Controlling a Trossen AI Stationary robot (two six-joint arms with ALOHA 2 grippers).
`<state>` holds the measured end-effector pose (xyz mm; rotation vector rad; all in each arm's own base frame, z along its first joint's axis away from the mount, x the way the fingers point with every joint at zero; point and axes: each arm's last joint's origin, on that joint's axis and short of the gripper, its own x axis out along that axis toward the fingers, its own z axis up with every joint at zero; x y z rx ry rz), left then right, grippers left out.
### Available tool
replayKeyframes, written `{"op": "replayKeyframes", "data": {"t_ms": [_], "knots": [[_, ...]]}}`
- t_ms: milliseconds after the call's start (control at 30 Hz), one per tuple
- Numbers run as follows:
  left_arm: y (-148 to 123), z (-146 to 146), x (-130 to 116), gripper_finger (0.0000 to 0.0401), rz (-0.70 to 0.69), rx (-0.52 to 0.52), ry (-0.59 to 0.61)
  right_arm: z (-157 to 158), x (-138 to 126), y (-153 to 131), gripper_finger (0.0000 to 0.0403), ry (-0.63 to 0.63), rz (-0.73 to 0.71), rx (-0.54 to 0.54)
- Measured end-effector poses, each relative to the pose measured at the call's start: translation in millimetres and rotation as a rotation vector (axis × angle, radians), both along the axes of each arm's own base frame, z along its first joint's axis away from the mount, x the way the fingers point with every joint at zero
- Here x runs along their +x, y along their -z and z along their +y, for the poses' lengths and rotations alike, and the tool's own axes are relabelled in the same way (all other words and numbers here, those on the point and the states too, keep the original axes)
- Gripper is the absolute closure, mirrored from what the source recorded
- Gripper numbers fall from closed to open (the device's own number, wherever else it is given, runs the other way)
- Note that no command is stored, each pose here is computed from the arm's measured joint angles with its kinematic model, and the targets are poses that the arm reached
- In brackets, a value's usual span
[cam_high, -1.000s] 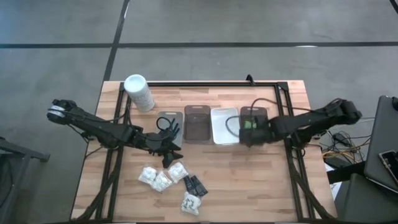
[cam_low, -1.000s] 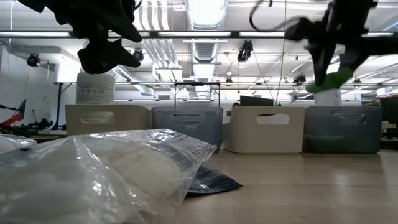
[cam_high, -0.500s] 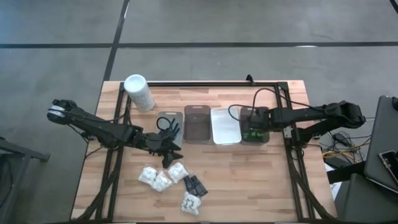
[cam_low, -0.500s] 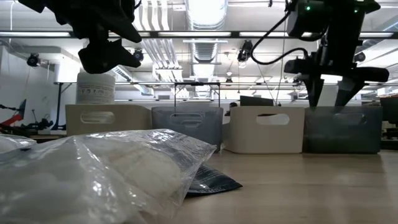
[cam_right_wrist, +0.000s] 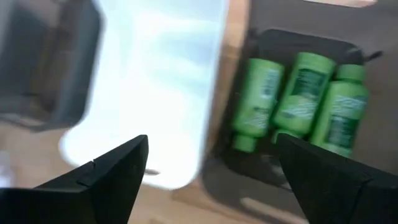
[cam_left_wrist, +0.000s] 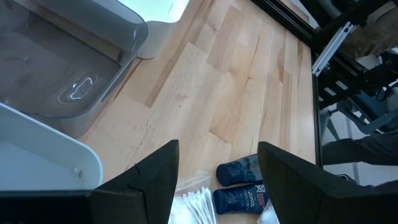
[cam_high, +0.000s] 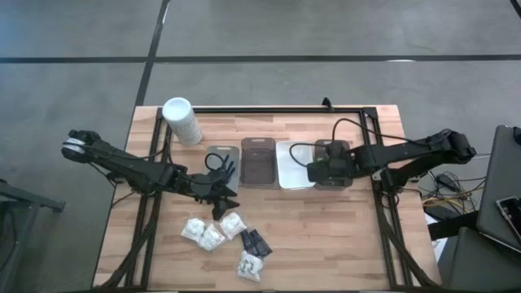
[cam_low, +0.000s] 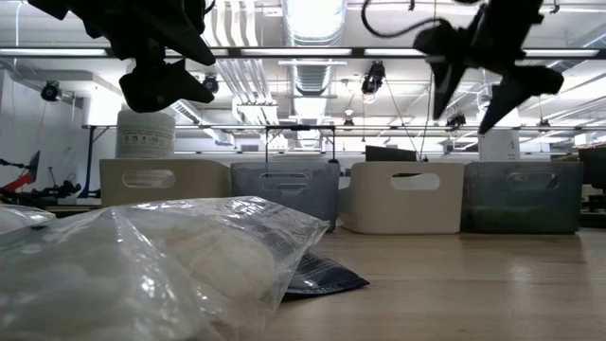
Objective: Pick & Place Travel size toiletries
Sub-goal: Put the blue shaving cream into the left black bin
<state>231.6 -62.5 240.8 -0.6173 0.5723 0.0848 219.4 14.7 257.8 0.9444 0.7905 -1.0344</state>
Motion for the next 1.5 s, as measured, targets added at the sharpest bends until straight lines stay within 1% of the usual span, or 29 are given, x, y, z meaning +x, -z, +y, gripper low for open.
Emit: {"op": "replayKeyframes", "data": {"t_ms": [200,400,467,600,700,767,800,933,1000,1200,1400,1500], "knots": [[0,0,0,0.0179,0.0,0.0,0.0,25,21,-11,0.0044,-0.066,-0.029,0.009],[0,0,0,0.0179,0.0,-0.001,0.001,60,55,-14,0.0056,-0.169,-0.022,0.017],[0,0,0,0.0179,0.0,0.0,0.001,73,66,-11,0.0061,-0.217,0.0,0.031],[0,0,0,0.0179,0.0,-0.002,0.0,100,86,2,0.0069,-0.303,0.064,0.101],[0,0,0,0.0179,0.001,-0.009,-0.005,117,94,13,0.0072,-0.35,0.106,0.136],[0,-1,0,0.0179,0.001,0.004,0.018,128,96,18,0.0074,-0.378,0.124,0.148],[0,-1,0,0.0179,-0.002,0.013,0.058,133,96,20,0.0074,-0.39,0.129,0.153],[5,-10,2,0.0179,-0.008,0.074,0.314,149,94,21,0.0069,-0.416,0.101,0.181],[11,-15,4,0.0179,0.0,0.135,0.409,155,91,20,0.0064,-0.405,0.097,0.191],[36,-33,15,0.0184,0.025,0.354,0.628,169,83,21,0.0048,-0.367,0.085,0.219],[51,-60,35,0.0188,0.004,0.566,0.856,175,79,21,0.0044,-0.371,0.088,0.223],[58,-69,48,0.0188,0.01,0.625,0.92,175,78,21,0.0044,-0.377,0.09,0.22]]}}
